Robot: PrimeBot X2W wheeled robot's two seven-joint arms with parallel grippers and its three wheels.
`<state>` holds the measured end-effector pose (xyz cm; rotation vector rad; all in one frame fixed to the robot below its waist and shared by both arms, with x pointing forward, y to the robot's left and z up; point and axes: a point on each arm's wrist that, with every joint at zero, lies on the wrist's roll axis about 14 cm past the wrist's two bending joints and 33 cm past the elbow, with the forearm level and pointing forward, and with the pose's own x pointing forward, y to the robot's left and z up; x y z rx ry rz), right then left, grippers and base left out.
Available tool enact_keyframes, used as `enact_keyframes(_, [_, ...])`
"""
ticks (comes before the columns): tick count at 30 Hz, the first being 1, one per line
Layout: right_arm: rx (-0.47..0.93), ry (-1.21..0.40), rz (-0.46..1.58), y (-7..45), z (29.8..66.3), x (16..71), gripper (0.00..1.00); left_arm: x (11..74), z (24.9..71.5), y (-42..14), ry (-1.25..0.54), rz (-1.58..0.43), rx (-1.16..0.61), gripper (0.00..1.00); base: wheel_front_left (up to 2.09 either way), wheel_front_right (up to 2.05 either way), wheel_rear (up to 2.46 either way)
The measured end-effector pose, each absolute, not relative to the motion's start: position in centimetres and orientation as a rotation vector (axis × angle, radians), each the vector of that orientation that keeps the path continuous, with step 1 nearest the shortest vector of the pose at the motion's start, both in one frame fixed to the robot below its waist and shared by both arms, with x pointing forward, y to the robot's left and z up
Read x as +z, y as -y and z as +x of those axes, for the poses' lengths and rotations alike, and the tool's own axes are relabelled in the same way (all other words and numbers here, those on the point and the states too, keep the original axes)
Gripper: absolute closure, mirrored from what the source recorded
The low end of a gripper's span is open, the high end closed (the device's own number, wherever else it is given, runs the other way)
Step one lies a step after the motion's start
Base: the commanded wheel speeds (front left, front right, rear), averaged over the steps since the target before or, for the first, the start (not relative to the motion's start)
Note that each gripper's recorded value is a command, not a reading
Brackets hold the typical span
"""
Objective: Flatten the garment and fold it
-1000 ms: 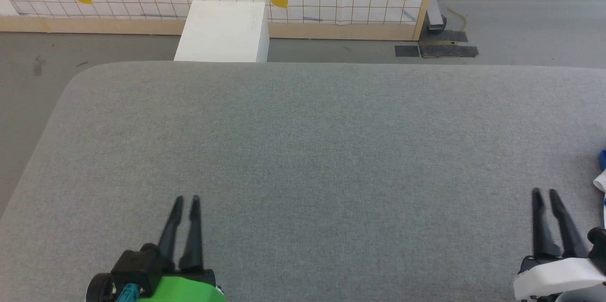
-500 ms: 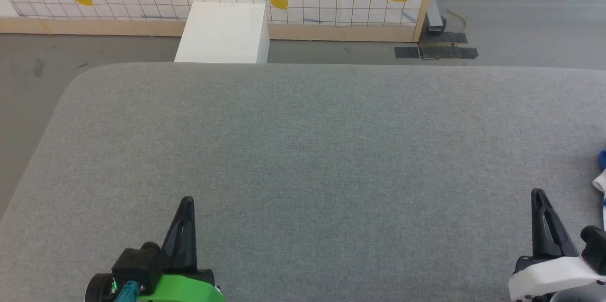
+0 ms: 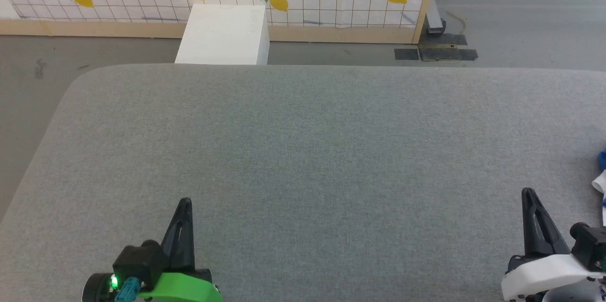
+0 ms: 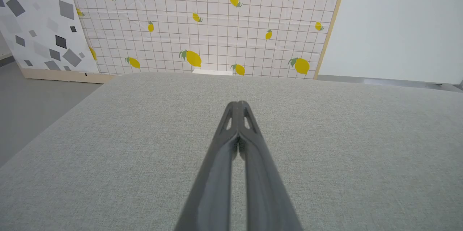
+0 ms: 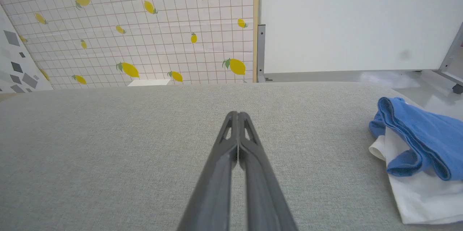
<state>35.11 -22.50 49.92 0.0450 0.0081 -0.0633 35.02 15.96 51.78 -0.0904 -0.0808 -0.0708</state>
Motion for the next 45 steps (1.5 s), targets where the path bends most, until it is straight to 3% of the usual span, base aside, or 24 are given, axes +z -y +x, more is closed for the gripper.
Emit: enact_keyframes(45, [0.029,-0.018,0.013,19.5,36.0,50.9,1.00,52.0,36.0,-16.7,0.037,-0.023,-0.047,1.00,0.00,0.00,0.00])
